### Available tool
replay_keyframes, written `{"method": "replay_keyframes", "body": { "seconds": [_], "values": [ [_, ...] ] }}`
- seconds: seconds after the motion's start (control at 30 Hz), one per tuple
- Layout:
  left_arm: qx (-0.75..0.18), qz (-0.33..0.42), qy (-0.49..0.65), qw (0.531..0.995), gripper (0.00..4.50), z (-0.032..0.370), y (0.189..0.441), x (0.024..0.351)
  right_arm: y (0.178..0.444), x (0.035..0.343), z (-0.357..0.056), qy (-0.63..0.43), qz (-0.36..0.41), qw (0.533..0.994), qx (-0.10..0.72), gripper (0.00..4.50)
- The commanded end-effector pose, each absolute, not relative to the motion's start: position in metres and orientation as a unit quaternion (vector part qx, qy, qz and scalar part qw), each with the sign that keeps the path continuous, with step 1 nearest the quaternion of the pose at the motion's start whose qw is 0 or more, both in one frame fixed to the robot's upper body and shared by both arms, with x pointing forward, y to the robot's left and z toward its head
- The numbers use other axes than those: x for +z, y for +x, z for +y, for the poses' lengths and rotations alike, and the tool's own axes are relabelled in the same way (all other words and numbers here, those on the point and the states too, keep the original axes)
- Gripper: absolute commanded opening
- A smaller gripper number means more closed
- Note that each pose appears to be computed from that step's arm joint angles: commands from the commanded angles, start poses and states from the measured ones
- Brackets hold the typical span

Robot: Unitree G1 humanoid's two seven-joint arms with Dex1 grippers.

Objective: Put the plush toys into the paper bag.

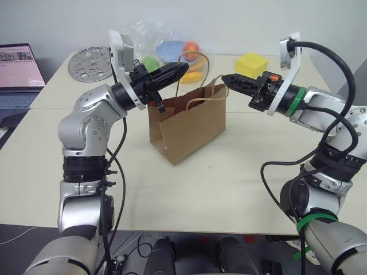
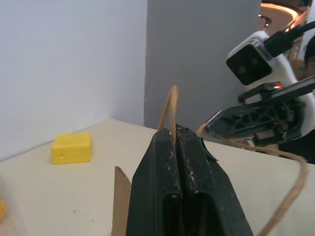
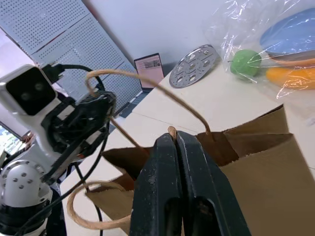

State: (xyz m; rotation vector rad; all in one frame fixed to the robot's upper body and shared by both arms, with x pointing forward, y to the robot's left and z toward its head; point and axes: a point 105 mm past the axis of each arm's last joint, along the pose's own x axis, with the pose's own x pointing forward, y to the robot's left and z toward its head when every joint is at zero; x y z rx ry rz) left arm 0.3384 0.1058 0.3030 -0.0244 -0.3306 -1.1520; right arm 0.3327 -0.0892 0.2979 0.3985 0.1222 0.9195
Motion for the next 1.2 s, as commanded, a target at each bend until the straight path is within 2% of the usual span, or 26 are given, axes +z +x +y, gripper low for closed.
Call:
{"method": "replay_keyframes", "body": {
  "seconds": [0.03,0.2,0.43,0.53,0.63,0.67,0.8,0.9,1.07,1.2],
  "values": [
    [-0.542,-0.128,-0.025,0.83,0.0,0.107,0.334,0.283,0.338,0.288,-0.084,0.193,0.057,0.881,0.428,0.06],
    [-0.53,-0.107,-0.048,0.84,0.0,0.103,0.336,0.261,0.358,0.256,-0.077,0.194,0.079,0.899,0.383,0.06],
    [-0.481,-0.138,-0.045,0.865,0.0,0.106,0.354,0.268,0.365,0.257,-0.075,0.184,0.061,0.905,0.379,0.06],
    [-0.497,-0.142,-0.052,0.854,0.0,0.105,0.349,0.271,0.363,0.259,-0.075,0.181,0.055,0.902,0.387,0.65],
    [-0.505,-0.132,-0.057,0.851,0.64,0.109,0.344,0.272,0.355,0.266,-0.076,0.185,0.048,0.892,0.409,1.65],
    [-0.508,-0.13,-0.062,0.849,0.98,0.112,0.342,0.274,0.351,0.27,-0.077,0.188,0.043,0.887,0.42,2.11],
    [-0.51,-0.109,-0.07,0.85,2.08,0.135,0.328,0.28,0.342,0.286,-0.094,0.179,0.03,0.886,0.427,3.42],
    [-0.488,-0.101,-0.03,0.866,2.96,0.154,0.319,0.282,0.336,0.292,-0.105,0.153,0.03,0.892,0.424,4.47],
    [-0.436,-0.108,0.037,0.893,4.41,0.176,0.306,0.277,0.326,0.312,-0.116,0.104,0.007,0.895,0.433,4.5],
    [-0.414,-0.099,0.017,0.905,4.46,0.173,0.294,0.241,0.299,0.321,-0.1,0.018,0.012,0.857,0.514,4.5]
  ]
}}
